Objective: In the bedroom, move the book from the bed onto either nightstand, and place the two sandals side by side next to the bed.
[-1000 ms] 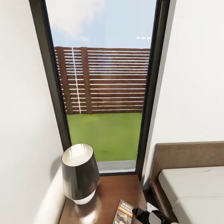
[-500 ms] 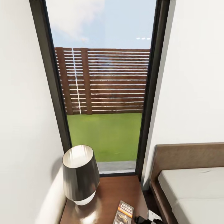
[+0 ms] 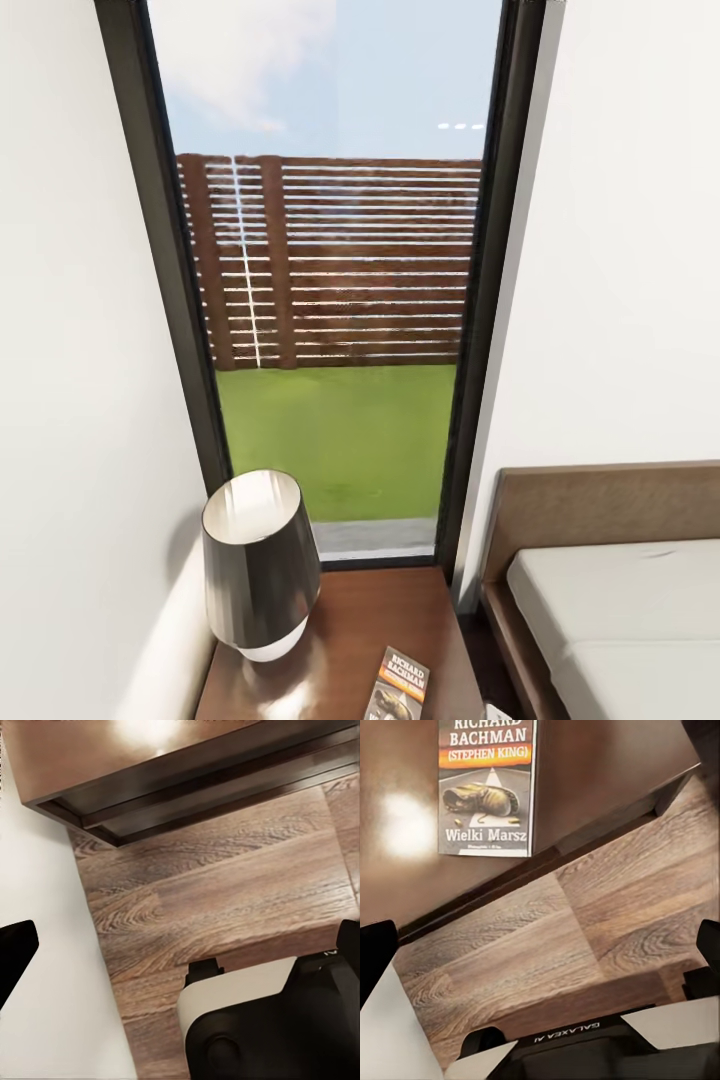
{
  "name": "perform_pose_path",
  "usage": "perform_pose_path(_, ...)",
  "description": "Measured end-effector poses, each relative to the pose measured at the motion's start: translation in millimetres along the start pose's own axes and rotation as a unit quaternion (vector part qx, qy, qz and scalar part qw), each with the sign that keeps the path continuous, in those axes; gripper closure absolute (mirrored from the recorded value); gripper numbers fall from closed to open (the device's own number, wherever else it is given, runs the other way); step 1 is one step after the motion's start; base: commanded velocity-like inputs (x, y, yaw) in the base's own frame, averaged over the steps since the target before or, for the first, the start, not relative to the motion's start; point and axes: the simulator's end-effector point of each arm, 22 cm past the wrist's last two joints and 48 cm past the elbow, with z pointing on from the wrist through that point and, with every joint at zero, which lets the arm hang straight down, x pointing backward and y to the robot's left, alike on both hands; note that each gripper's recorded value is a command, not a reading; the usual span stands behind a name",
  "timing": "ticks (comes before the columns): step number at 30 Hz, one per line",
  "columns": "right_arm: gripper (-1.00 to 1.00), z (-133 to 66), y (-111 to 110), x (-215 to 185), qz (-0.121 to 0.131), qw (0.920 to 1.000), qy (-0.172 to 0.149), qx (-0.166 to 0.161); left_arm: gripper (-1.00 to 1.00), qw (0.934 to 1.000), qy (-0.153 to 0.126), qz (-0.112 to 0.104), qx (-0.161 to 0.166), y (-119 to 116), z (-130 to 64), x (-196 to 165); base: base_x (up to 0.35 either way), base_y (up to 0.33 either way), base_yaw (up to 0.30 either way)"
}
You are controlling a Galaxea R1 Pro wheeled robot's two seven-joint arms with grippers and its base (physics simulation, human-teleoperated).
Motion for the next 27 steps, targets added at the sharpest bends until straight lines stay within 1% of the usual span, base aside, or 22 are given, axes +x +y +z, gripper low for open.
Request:
perform_pose_path(5,-1.0,-5.9,-23,8,0.001,0.9999,0.001,0.015,-1.0,1.0,0.001,0.001,-0.001,2,-5.8,1,0.0,0.0,0.0)
perform_pose_path(15,-1.0,-17.1,-42,30,0.003,0.9995,0.012,0.028,-1.0,1.0,0.002,0.003,-0.001,4,-16.7,2,0.0,0.0,0.0)
perform_pose_path(23,-1.0,-25.7,-49,43,0.004,0.9992,0.02,0.033,-1.0,1.0,0.003,0.005,0.0,3,-25.1,3,0.0,0.0,0.0)
perform_pose_path(27,-1.0,-31.0,-60,62,0.006,0.9986,0.032,0.041,-1.0,1.0,0.003,0.005,0.0,3,-29.1,3,0.0,0.0,0.0)
